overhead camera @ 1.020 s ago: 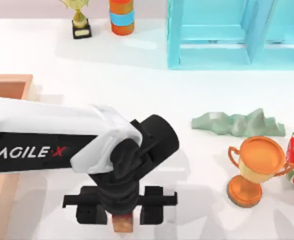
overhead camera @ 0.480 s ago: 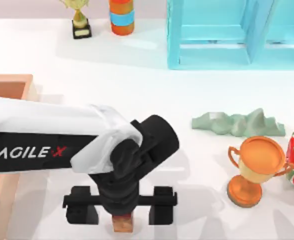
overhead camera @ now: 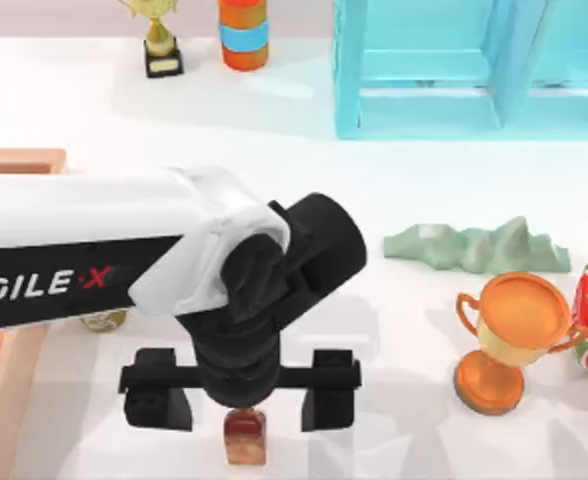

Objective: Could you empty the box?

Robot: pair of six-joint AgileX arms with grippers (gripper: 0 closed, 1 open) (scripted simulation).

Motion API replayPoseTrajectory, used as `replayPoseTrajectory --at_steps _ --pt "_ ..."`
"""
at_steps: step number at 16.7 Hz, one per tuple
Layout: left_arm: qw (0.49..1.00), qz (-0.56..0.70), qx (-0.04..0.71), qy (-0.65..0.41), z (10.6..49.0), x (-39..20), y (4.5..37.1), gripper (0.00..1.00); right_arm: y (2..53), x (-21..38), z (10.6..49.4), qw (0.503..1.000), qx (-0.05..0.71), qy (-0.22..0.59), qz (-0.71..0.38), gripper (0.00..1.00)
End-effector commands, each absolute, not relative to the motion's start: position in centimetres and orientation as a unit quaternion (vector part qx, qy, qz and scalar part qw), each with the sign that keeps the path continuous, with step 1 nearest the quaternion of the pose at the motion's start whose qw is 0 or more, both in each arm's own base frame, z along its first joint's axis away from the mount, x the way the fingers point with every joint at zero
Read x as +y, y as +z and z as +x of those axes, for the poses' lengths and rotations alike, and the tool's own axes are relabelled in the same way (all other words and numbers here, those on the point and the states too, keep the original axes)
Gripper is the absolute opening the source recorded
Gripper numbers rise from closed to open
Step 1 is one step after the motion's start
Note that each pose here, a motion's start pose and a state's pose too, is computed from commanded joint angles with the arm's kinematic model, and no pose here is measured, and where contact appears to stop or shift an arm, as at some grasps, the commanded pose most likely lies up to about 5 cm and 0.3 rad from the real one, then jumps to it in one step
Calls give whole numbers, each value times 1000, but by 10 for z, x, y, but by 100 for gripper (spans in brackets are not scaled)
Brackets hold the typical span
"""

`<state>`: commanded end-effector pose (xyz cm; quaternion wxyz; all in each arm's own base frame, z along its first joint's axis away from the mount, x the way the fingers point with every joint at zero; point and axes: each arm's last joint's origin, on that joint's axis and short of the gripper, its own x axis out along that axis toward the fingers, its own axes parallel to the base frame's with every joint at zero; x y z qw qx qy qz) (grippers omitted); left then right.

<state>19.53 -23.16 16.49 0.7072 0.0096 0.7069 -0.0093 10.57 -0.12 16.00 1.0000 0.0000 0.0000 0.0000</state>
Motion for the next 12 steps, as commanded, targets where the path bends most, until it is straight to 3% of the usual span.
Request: replayPoseTrajectory --at_steps 5,12 --pt "708 9 706 -10 194 -229 204 100 160 -1 106 1000 0 0 0 100" --pt "711 4 703 -14 198 -227 209 100 160 -1 106 1000 0 0 0 100"
